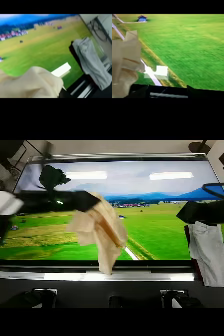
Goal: Fold the shirts.
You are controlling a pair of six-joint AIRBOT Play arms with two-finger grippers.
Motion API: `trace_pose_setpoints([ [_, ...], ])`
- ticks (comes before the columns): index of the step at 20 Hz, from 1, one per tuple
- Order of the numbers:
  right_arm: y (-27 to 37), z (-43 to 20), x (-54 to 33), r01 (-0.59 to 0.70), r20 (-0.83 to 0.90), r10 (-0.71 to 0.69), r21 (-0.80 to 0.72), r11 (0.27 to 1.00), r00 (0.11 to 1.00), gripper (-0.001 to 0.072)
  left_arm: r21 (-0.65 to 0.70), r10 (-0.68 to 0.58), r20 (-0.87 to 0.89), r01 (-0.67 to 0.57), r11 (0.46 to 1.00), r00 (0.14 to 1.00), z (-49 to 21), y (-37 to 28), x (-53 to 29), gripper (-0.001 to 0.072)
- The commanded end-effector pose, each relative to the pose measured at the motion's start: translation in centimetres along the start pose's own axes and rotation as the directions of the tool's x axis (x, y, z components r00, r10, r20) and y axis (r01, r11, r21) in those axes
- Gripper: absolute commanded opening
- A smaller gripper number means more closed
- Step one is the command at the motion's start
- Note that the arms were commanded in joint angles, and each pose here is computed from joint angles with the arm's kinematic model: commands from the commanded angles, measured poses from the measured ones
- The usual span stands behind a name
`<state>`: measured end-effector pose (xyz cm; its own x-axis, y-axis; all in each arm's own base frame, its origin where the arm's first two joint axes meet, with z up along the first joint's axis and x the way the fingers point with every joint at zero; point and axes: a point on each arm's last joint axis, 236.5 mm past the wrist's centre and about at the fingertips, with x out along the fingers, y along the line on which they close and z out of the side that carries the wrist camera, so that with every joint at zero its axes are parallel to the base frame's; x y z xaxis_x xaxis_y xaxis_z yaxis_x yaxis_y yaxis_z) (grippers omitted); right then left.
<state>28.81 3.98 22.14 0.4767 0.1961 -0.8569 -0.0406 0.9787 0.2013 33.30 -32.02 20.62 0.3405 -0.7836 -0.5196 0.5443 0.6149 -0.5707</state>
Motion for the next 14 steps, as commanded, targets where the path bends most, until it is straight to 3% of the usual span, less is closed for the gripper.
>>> trace_pose_setpoints([
  [1,0.1,-0.6,-0.6,0.000,-0.004,0.000,-0.003,1.000,1.000,0.0535,-0.044,-0.012,-0.316,-0.002,0.999,0.949,-9.4,1.5,10.1,0.0030],
  [2,0.1,-0.6,-0.5,0.001,-0.006,-0.001,-0.003,1.000,1.000,0.0552,-0.060,-0.021,-0.380,-0.002,0.998,0.925,-11.3,1.8,12.0,0.0055],
  [3,0.1,-0.6,-0.4,0.001,-0.011,-0.001,-0.003,1.000,1.000,0.0596,-0.085,-0.045,-0.427,0.010,0.996,0.903,-12.3,1.6,13.0,0.0320],
  [4,0.0,-0.5,-0.1,0.001,-0.018,-0.001,-0.001,1.000,1.000,0.0651,-0.101,-0.059,-0.459,0.014,0.995,0.887,-12.5,1.5,13.1,0.0678],
  [5,-0.1,-0.5,0.3,0.002,-0.031,-0.001,0.001,1.000,1.000,0.0662,-0.089,-0.050,-0.475,0.008,0.996,0.878,-11.8,2.0,12.4,0.0720],
  [7,-0.4,-0.4,1.7,0.002,-0.074,-0.002,0.009,1.000,0.997,0.0677,-0.013,0.053,-0.486,-0.068,0.998,0.873,-9.7,5.1,9.4,0.0720],
  [10,-0.2,-0.2,5.2,-0.037,-0.177,0.040,0.024,0.999,0.983,0.0677,0.078,0.329,-0.539,-0.342,0.936,0.776,-8.9,14.2,1.5,0.0720],
  [14,3.6,-0.2,10.5,-0.242,-0.317,0.248,0.059,0.968,0.915,0.0689,-0.051,0.291,-0.610,-0.403,0.914,0.737,-13.7,16.7,-2.5,0.0720],
])
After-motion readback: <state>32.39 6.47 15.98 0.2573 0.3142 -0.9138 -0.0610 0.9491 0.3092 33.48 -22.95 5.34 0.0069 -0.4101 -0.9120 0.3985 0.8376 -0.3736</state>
